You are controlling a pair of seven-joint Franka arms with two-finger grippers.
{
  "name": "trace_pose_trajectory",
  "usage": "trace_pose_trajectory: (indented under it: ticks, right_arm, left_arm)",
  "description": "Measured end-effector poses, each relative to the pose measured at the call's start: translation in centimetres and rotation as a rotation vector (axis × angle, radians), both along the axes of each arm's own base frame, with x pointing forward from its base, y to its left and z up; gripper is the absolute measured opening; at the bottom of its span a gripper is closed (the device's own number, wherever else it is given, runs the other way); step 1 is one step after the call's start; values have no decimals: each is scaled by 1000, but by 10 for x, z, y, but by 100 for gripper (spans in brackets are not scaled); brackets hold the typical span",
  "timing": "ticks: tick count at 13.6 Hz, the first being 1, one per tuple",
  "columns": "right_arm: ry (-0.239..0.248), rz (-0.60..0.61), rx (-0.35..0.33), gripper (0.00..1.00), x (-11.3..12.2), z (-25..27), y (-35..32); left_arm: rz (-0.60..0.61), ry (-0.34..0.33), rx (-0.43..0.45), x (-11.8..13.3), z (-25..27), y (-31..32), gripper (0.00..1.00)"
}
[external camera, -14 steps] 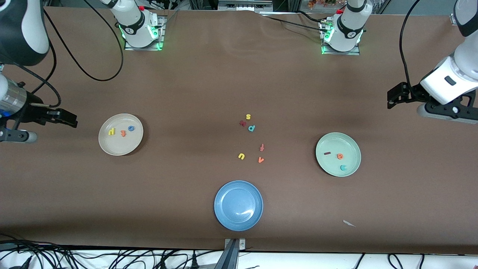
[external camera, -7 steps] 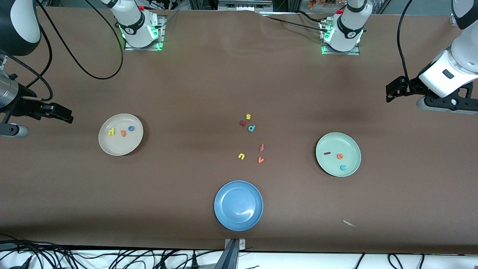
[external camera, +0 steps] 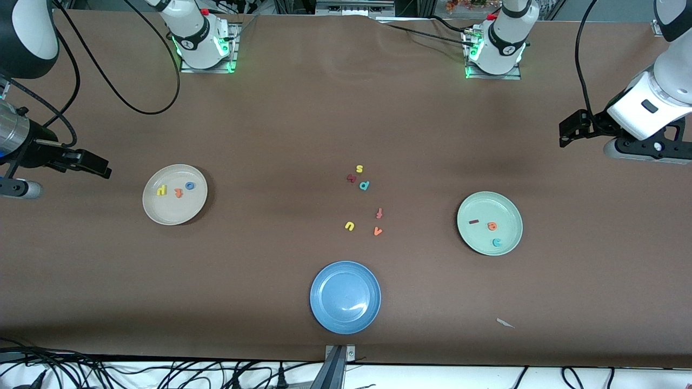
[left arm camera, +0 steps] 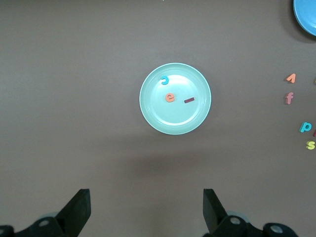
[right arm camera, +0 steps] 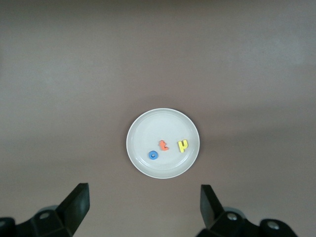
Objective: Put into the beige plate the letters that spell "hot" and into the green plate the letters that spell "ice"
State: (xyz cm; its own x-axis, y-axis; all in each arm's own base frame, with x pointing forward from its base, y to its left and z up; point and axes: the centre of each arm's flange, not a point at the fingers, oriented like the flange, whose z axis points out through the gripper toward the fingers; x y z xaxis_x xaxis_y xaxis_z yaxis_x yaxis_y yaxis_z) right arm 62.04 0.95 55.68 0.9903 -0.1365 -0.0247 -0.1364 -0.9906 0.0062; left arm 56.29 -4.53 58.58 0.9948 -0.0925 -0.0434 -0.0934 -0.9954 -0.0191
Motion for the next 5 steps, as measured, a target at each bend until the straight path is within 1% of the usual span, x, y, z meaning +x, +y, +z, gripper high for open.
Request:
trace_pose_trajectory:
  ticks: [5]
  right_arm:
    - [1,-1,12,100,0,0,2]
  left_arm:
    - [0,-2,0,0,1,0,100]
